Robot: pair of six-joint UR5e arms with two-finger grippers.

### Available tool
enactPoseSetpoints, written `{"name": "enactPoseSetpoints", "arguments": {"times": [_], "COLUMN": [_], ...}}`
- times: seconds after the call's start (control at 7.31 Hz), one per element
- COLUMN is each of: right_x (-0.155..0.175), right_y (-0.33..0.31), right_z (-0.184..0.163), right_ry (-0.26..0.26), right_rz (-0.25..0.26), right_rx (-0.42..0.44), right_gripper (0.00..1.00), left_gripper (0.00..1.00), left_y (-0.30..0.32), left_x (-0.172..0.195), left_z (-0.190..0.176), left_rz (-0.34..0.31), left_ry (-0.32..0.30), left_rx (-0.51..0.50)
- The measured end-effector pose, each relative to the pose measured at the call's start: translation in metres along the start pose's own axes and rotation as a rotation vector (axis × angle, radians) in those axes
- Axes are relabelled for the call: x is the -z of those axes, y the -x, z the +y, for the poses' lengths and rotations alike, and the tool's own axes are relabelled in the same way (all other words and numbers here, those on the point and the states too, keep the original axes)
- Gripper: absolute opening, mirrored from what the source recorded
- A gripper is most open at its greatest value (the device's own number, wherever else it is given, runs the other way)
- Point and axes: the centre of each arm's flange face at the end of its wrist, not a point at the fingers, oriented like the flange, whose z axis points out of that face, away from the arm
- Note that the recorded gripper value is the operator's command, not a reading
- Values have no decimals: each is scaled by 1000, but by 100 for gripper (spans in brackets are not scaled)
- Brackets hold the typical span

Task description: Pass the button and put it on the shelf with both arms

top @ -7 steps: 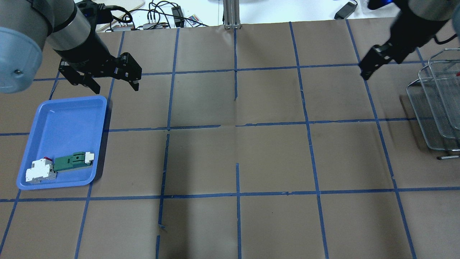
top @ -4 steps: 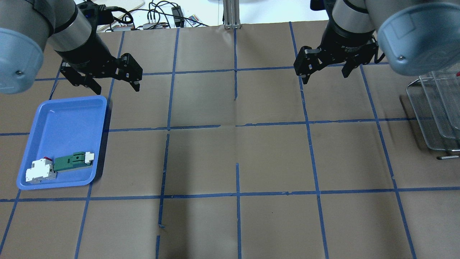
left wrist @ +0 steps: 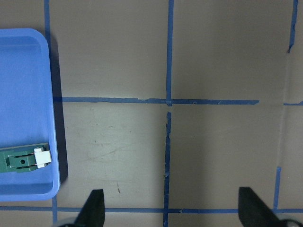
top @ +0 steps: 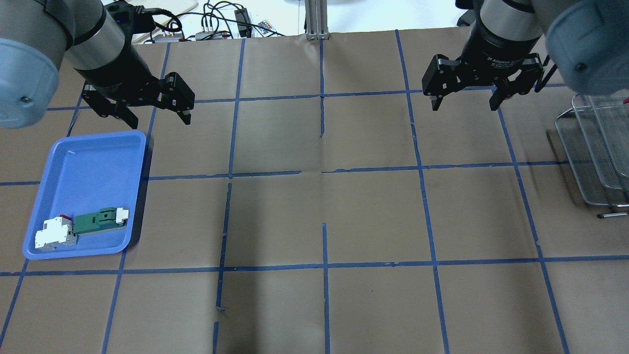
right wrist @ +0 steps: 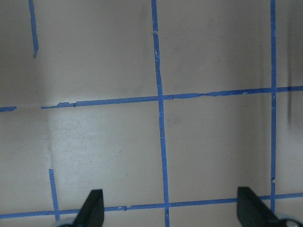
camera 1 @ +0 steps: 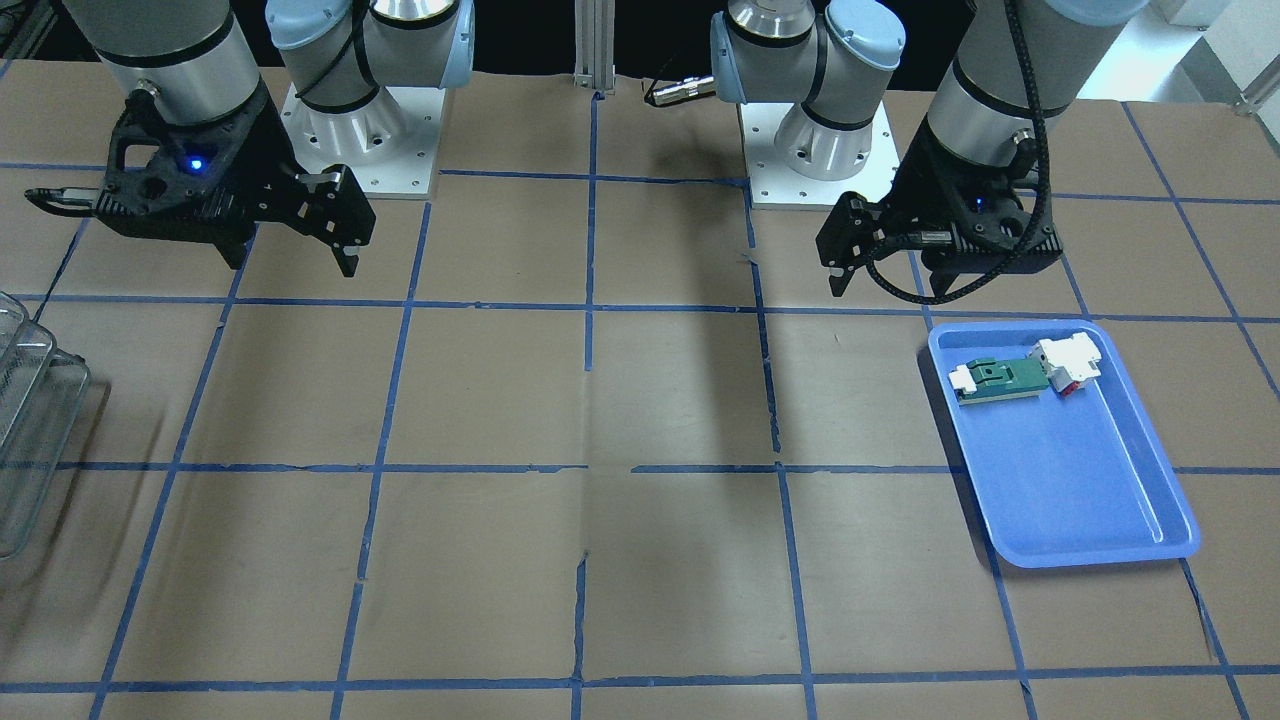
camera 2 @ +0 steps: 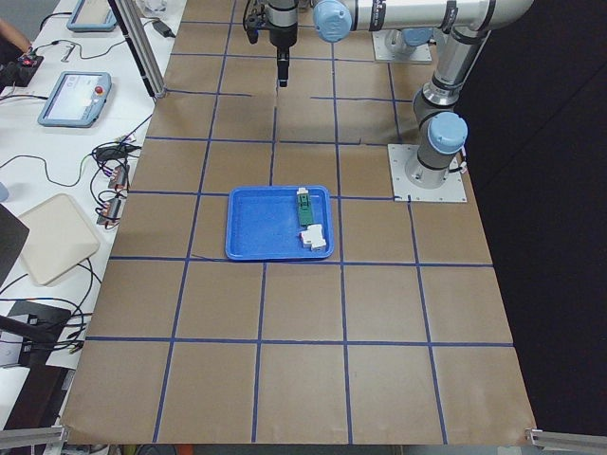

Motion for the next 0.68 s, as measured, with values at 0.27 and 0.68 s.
{"name": "enactPoseSetpoints", "arguments": {"times": [0.27, 0.68], "right_x": [5, 5], "right_y": [0, -1], "right_z": [4, 4], "right_ry": [-6, -6], "right_rz": [-4, -6], "right_rx": [2, 12], "right_gripper": [100, 100], "left_gripper": [100, 100], "left_y": [1, 1], "left_x": [0, 0], "left_z": [0, 0], "left_rz": [-1, 1], "left_ry": [0, 0], "left_rx": [1, 2]}}
